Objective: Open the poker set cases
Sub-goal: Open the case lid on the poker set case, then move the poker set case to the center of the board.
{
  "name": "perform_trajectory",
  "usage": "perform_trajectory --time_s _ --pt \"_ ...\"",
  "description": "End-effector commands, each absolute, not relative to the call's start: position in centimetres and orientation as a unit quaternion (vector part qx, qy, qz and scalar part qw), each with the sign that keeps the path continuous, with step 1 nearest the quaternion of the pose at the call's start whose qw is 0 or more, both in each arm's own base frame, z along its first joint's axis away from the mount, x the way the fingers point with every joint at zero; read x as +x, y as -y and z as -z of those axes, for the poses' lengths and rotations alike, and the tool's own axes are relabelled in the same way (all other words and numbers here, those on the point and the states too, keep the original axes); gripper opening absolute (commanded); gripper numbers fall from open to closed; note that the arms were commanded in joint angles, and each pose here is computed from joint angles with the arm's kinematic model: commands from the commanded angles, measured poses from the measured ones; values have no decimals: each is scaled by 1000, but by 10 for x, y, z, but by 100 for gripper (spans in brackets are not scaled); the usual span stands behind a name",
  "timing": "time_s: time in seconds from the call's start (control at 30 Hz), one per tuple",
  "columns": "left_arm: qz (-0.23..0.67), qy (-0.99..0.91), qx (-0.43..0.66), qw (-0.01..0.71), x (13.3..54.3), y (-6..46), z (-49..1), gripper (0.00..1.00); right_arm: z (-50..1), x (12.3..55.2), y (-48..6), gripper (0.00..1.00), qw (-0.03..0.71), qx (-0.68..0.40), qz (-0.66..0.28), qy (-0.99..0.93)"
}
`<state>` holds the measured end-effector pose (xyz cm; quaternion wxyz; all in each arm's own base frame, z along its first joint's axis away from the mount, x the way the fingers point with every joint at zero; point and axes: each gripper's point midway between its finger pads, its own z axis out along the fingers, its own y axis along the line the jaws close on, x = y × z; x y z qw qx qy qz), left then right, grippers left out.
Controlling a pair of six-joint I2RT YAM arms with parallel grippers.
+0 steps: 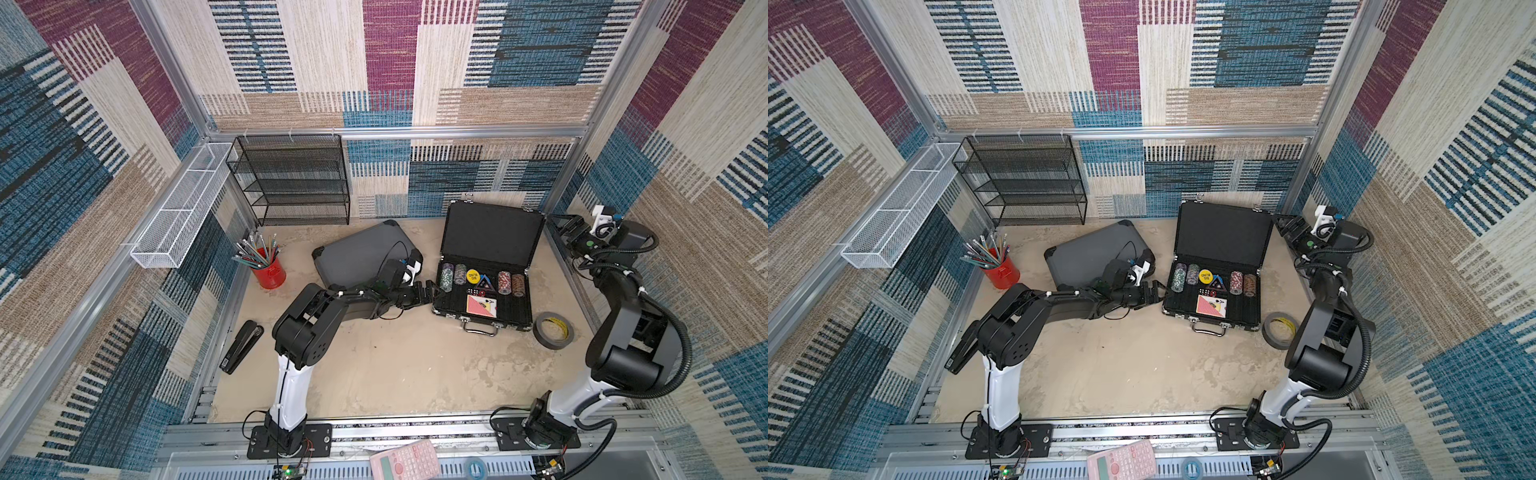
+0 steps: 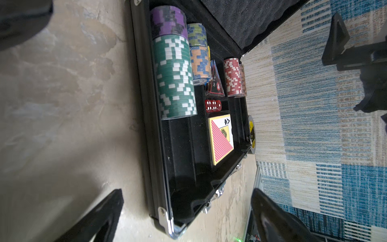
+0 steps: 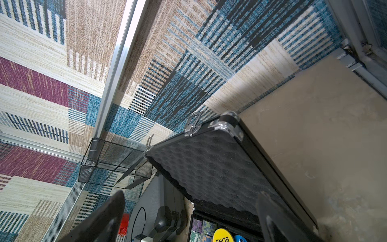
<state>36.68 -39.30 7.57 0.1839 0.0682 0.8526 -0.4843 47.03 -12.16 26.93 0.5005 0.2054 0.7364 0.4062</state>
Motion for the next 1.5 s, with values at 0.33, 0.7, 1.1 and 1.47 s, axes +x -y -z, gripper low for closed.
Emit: perform_trajectory --time_s 0.33,0.7,1.1,1.47 --pt "497 -843 76 188 374 405 -78 97 -270 472 128 100 512 207 -384 -740" --pt "514 -836 93 169 371 425 -79 95 -174 433 126 94 458 262 -309 -791" --pt "488 -853 104 153 368 437 -69 80 -109 421 118 70 390 282 -283 -830" --pt "463 -870 112 125 360 441 -55 47 -64 427 106 58 336 280 -248 -865"
